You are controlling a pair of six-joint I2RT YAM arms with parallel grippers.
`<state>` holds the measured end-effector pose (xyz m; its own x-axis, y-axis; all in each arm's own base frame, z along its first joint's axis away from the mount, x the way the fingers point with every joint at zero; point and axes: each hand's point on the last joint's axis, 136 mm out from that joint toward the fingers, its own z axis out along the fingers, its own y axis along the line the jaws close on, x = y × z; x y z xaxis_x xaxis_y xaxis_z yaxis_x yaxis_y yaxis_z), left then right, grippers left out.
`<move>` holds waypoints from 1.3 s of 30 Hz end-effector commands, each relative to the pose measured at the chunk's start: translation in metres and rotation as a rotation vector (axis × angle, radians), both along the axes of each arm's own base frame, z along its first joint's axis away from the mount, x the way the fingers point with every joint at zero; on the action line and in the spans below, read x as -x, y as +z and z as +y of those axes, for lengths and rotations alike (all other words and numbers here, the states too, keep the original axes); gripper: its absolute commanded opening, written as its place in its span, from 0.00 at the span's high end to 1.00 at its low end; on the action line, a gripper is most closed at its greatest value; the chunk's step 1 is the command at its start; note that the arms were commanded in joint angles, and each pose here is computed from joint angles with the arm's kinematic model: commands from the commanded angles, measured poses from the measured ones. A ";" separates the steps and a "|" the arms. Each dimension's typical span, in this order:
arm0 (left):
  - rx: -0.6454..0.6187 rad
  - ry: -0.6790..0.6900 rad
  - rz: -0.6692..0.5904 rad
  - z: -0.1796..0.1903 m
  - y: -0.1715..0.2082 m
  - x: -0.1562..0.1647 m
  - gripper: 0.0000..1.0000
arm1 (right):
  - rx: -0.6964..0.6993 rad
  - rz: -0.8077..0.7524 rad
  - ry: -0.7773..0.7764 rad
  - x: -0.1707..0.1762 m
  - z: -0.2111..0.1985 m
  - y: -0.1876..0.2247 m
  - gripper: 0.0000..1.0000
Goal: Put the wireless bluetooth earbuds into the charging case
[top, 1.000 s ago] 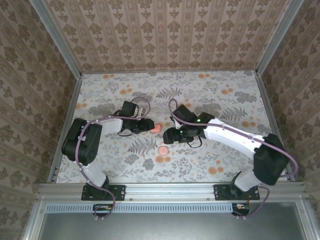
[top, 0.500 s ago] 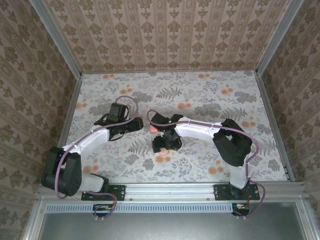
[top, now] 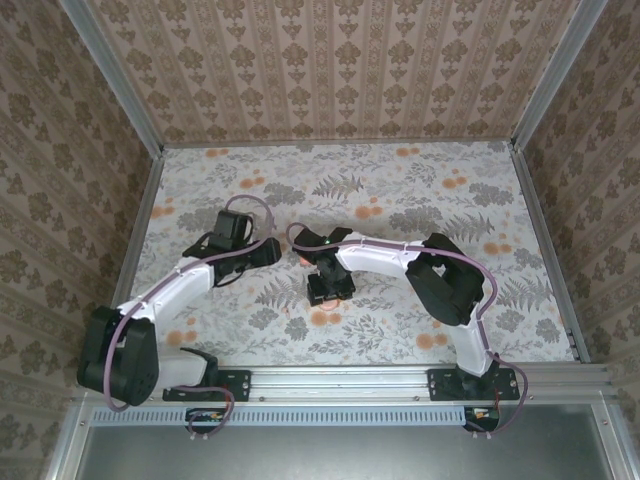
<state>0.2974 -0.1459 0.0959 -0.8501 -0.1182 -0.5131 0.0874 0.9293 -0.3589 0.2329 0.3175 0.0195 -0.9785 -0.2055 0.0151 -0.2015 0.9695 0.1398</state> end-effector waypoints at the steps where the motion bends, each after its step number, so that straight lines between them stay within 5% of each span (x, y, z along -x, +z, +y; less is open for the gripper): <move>1: 0.013 -0.050 -0.080 -0.003 0.006 0.001 0.30 | 0.040 -0.067 -0.011 -0.004 -0.015 0.013 0.50; 8: 0.103 -0.254 -0.390 -0.037 0.035 0.008 0.31 | -0.289 -0.291 -0.116 -0.033 -0.005 0.075 0.52; 19: 0.204 -0.702 -0.832 -0.102 0.077 0.071 0.33 | -0.810 -0.497 -0.232 -0.055 -0.008 0.148 0.53; 26: 0.277 -0.799 -0.906 -0.123 0.088 0.085 0.38 | -0.985 -0.510 -0.148 -0.039 0.003 0.178 0.53; 39: 0.396 -0.784 -0.972 -0.138 0.116 0.088 0.48 | -1.064 -0.511 -0.101 -0.024 0.004 0.191 0.52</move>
